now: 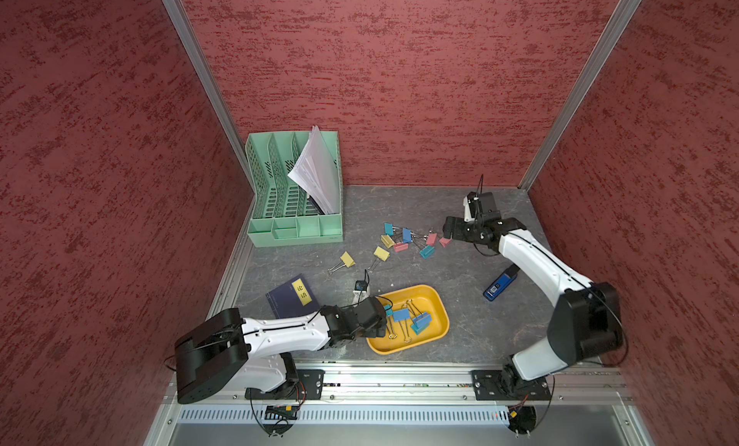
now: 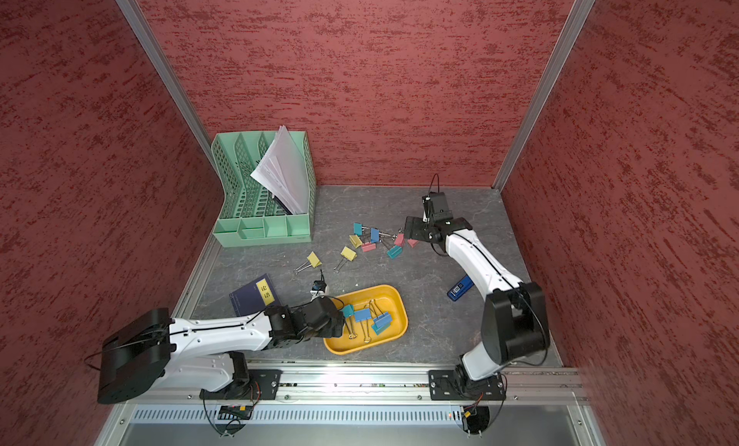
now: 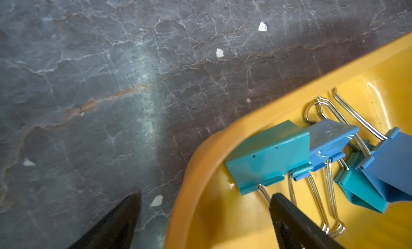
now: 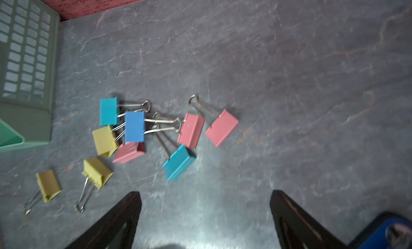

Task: Put the binder clips in the storage box
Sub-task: Adjust the binder clip at the center of the board, then pick up the binder clip at the center of the board.

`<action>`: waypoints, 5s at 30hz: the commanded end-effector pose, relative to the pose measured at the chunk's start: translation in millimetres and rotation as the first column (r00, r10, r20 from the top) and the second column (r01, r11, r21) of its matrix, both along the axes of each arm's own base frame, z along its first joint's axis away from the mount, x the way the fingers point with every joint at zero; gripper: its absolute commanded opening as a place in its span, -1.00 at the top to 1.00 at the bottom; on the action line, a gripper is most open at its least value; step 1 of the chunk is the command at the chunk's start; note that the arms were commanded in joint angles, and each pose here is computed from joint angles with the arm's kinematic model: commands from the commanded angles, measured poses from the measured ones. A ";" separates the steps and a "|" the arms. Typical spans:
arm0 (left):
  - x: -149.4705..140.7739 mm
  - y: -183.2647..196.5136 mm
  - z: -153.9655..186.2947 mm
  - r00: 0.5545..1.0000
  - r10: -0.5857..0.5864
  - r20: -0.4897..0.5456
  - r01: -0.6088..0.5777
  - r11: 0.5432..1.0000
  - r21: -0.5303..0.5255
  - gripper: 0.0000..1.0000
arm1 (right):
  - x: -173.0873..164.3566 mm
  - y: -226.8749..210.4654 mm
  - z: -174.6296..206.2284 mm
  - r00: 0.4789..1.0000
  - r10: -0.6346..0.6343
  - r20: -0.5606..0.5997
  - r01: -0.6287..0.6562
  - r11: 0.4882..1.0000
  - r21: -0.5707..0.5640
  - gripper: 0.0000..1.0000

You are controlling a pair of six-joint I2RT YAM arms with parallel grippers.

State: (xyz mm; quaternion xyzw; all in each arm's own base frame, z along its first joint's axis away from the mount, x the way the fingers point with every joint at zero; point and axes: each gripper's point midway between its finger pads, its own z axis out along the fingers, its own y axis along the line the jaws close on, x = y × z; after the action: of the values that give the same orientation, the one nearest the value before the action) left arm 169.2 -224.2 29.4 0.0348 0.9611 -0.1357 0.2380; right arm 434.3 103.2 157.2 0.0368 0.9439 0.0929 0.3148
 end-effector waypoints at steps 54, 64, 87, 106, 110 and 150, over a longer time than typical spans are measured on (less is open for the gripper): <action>-0.9 -0.1 -10.4 1.000 0.001 -0.021 0.000 0.999 0.039 -0.92 | 22.2 10.8 -93.1 0.938 0.312 -0.152 -0.308 0.950 0.052 -0.96; -1.0 -1.7 -9.6 1.000 -0.002 -0.020 0.003 0.999 0.037 -0.93 | 31.3 -16.0 -94.0 0.962 0.221 -0.163 -0.237 0.967 -0.090 -0.96; -1.9 1.2 -14.6 0.999 0.003 -0.032 -0.001 0.998 0.062 -0.92 | 64.1 -28.0 -133.1 0.939 0.069 -0.338 -0.050 0.997 0.062 0.66; -4.3 4.1 -11.2 1.000 0.000 -0.014 0.001 0.999 0.036 -0.93 | -54.0 -17.1 -106.2 0.955 0.033 -0.296 -0.009 0.997 0.081 -0.57; -4.0 4.4 -10.6 1.000 0.001 -0.009 0.000 0.999 0.033 -0.93 | -66.0 -6.5 -88.4 0.958 0.060 -0.280 -0.041 0.997 0.071 -0.66; -7.6 13.1 -14.4 1.000 -0.014 -0.005 0.014 1.000 0.017 -0.95 | -86.5 41.1 -155.5 0.919 -0.124 -0.375 0.047 0.977 -0.209 -0.50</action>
State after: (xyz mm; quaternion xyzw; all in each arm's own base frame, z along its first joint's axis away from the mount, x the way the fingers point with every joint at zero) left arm 169.0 -222.4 28.7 0.0361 0.9544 -0.1510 0.2549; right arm 350.9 152.8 17.9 0.0604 0.9888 0.0115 0.1359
